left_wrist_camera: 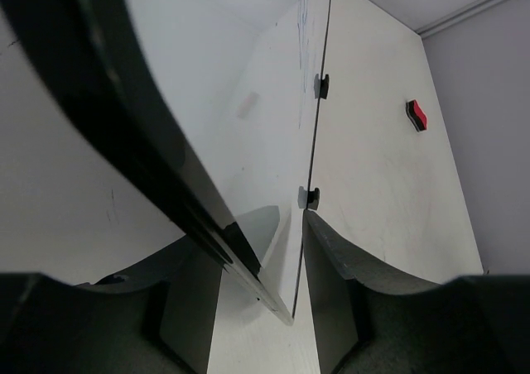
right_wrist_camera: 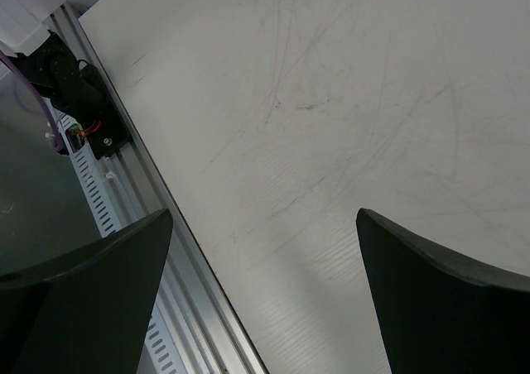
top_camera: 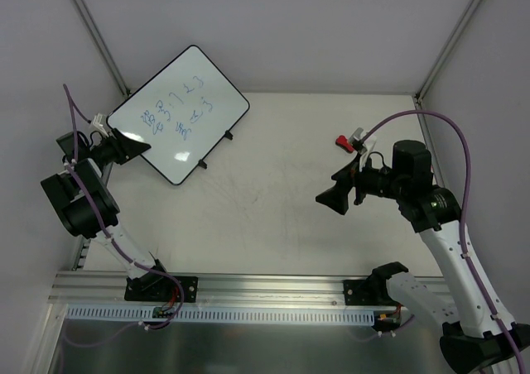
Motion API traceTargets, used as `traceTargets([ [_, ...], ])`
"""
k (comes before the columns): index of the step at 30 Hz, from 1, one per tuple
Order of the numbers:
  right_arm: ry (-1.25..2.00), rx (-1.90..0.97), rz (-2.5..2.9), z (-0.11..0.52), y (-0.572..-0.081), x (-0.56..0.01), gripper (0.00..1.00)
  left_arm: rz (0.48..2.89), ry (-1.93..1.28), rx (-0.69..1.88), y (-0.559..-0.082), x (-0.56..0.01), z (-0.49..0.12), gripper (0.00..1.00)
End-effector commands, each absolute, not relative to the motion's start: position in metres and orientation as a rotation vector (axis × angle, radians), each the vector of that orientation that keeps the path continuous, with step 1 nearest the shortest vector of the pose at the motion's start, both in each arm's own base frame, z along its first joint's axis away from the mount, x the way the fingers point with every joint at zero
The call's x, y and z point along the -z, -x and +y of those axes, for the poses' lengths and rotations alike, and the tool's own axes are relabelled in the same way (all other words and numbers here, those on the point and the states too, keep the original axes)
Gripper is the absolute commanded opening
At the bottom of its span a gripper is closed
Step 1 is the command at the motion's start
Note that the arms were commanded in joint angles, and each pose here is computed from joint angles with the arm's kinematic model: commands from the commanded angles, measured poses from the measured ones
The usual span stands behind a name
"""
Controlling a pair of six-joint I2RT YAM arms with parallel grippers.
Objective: Erase the whiteboard
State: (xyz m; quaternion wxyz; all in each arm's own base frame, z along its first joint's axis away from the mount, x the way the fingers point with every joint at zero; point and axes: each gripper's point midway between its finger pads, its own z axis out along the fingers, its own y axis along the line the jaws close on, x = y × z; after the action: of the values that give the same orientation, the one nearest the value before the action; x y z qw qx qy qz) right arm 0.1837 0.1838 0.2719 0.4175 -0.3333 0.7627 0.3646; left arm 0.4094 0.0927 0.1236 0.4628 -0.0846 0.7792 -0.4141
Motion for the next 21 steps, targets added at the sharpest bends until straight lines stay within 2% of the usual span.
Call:
traceTargets([
  [1, 0.861, -0.93, 1.838, 0.19, -0.186, -0.293, 0.99, 1.858, 0.101, 1.035, -0.417, -0.141, 0.091, 0.42],
  [7, 0.863, -0.937, 1.844, 0.191, -0.186, -0.292, 0.99, 1.855, 0.074, 1.065, -0.422, -0.143, 0.083, 0.41],
  [11, 0.863, -0.94, 1.85, 0.191, -0.187, -0.29, 0.99, 1.853, 0.065, 1.075, -0.426, -0.145, 0.081, 0.35],
  [15, 0.861, -0.942, 1.854, 0.191, -0.187, -0.29, 0.99, 1.845, 0.054, 1.079, -0.426, -0.15, 0.08, 0.22],
  [16, 0.862, -0.943, 1.852, 0.191, -0.187, -0.29, 0.99, 1.843, 0.051, 1.078, -0.425, -0.151, 0.081, 0.14],
  [21, 0.868, -0.949, 1.854, 0.192, -0.187, -0.289, 0.99, 1.832, 0.028, 1.079, -0.423, -0.157, 0.078, 0.05],
])
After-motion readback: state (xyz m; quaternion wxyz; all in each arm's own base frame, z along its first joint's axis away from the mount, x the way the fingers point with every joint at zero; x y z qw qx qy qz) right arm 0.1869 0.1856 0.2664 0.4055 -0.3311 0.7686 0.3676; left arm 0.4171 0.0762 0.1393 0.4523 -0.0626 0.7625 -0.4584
